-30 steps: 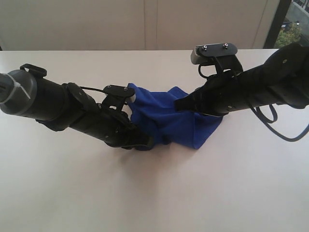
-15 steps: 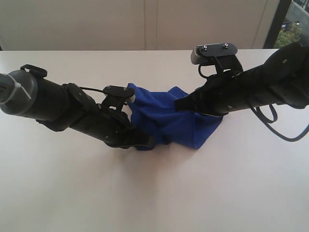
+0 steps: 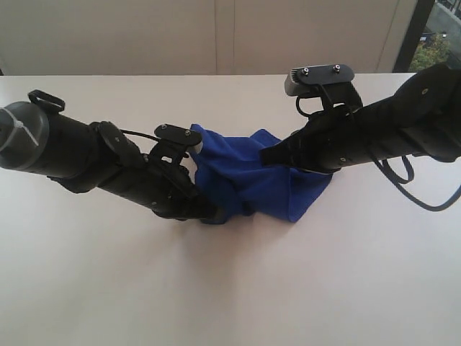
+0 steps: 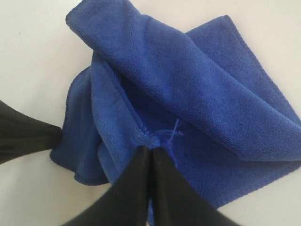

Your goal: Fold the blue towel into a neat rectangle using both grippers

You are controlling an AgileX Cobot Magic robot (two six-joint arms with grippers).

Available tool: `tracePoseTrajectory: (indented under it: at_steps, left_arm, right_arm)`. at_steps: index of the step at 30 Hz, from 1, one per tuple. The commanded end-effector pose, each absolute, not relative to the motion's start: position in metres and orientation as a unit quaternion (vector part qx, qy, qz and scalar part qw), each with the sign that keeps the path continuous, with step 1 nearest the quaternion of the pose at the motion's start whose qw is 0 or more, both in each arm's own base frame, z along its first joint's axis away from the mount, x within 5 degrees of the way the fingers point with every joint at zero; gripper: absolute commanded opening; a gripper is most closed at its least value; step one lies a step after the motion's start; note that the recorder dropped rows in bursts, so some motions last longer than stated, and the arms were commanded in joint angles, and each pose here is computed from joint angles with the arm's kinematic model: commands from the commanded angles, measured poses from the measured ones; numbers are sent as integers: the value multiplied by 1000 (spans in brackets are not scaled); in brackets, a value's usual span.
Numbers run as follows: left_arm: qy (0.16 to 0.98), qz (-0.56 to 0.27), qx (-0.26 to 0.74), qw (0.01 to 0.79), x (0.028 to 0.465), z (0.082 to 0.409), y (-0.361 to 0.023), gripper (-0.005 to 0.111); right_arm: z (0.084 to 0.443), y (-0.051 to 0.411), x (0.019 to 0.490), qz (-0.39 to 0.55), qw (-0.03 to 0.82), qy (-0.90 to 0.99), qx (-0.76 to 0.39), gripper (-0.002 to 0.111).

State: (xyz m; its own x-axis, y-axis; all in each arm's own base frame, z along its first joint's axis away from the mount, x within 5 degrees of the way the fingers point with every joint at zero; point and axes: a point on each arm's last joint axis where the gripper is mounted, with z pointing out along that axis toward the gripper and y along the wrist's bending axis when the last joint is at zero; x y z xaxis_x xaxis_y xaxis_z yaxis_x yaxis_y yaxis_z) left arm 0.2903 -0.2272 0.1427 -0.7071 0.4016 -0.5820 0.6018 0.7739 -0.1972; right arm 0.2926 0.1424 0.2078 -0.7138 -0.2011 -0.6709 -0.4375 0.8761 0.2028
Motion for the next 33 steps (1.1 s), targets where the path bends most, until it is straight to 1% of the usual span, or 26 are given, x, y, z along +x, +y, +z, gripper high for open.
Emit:
tracePoseTrajectory:
  at_steps: [1, 8, 12, 16, 19, 22, 24, 27, 30, 33]
  left_arm:
    - [903, -188, 261, 284, 298, 159, -210, 0]
    - [910, -182, 246, 279, 309, 158, -191, 0]
    - [916, -214, 245, 236, 302, 156, -192, 0]
    - [923, -263, 201, 196, 296, 157, -197, 1]
    - [922, -277, 192, 188, 293, 157, -202, 14]
    - [924, -270, 195, 189, 292, 151, -206, 35]
    - [927, -264, 193, 185, 293, 144, -208, 44]
    - [931, -267, 178, 171, 292, 134, -211, 49]
    - [935, -282, 146, 159, 293, 128, -213, 48]
    - [935, -292, 134, 151, 293, 126, -215, 48]
  right_arm:
    - [210, 141, 293, 175, 341, 907, -174, 0]
    - [210, 141, 293, 175, 341, 907, -174, 0]
    - [210, 141, 293, 175, 341, 907, -174, 0]
    - [210, 141, 293, 175, 341, 907, -174, 0]
    - [210, 141, 293, 175, 341, 907, -174, 0]
    - [210, 141, 293, 175, 341, 907, -174, 0]
    - [210, 141, 293, 175, 341, 907, -174, 0]
    - [210, 141, 293, 175, 341, 907, -174, 0]
    - [210, 141, 293, 175, 341, 907, -174, 0]
    - [210, 141, 293, 175, 341, 907, -174, 0]
